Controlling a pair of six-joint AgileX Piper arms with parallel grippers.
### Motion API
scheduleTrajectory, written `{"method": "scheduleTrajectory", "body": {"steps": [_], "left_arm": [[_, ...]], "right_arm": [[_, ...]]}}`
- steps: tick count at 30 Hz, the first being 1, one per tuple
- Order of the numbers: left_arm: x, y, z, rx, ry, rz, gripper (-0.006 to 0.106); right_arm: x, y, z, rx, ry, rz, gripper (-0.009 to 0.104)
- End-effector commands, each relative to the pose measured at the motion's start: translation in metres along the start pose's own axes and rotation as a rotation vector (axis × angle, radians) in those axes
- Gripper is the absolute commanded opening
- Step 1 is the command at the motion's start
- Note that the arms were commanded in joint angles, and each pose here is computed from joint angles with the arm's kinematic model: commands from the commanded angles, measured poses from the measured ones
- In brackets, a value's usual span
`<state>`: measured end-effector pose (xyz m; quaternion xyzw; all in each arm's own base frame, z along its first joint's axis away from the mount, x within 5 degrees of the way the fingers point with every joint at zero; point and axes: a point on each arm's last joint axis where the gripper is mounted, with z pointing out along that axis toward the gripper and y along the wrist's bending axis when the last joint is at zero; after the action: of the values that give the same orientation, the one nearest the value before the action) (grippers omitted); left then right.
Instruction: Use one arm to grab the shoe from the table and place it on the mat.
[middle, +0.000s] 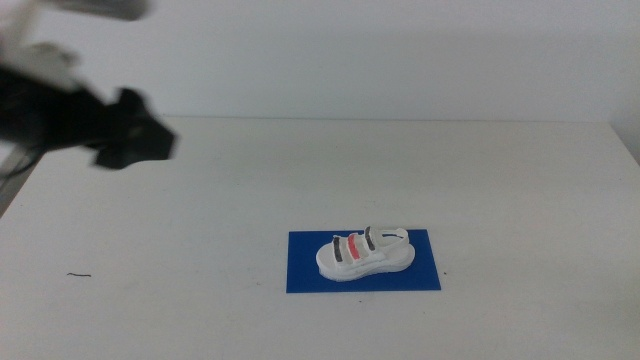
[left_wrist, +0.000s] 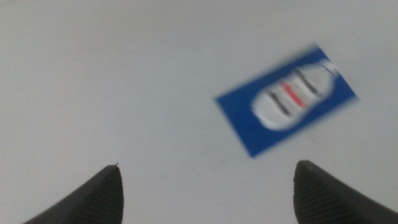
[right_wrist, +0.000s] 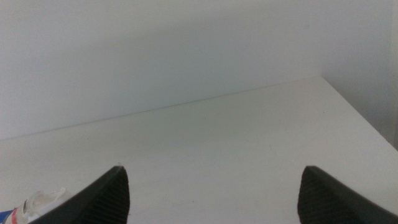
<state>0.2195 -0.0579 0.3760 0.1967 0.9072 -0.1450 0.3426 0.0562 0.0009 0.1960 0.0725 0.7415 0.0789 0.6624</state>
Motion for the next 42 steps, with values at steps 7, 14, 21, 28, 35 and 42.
{"method": "scheduleTrajectory", "body": {"steps": [7,14,21,28,35,42], "left_arm": [[0.069,0.002,-0.046,-0.217,-0.323,-0.148,0.094],[0.117,-0.005,-0.048,-0.301,-0.511,-0.184,0.094],[0.189,-0.004,-0.017,-0.321,-0.623,-0.425,0.094],[0.228,-0.004,0.009,-0.349,-0.734,-0.224,0.094],[0.245,-0.006,0.014,-0.385,-0.793,-0.106,0.094],[0.245,-0.006,0.014,-0.383,-0.786,-0.109,0.094]], "right_arm": [[0.0,0.0,0.0,-0.002,-0.012,-0.009,0.079],[0.0,0.0,0.0,-0.002,-0.012,-0.009,0.079],[0.0,0.0,0.0,-0.002,-0.012,-0.009,0.079],[0.0,0.0,0.0,-0.002,-0.012,-0.009,0.079],[0.0,0.0,0.0,-0.002,-0.012,-0.009,0.079],[0.0,0.0,0.0,-0.002,-0.012,-0.009,0.079]]}}
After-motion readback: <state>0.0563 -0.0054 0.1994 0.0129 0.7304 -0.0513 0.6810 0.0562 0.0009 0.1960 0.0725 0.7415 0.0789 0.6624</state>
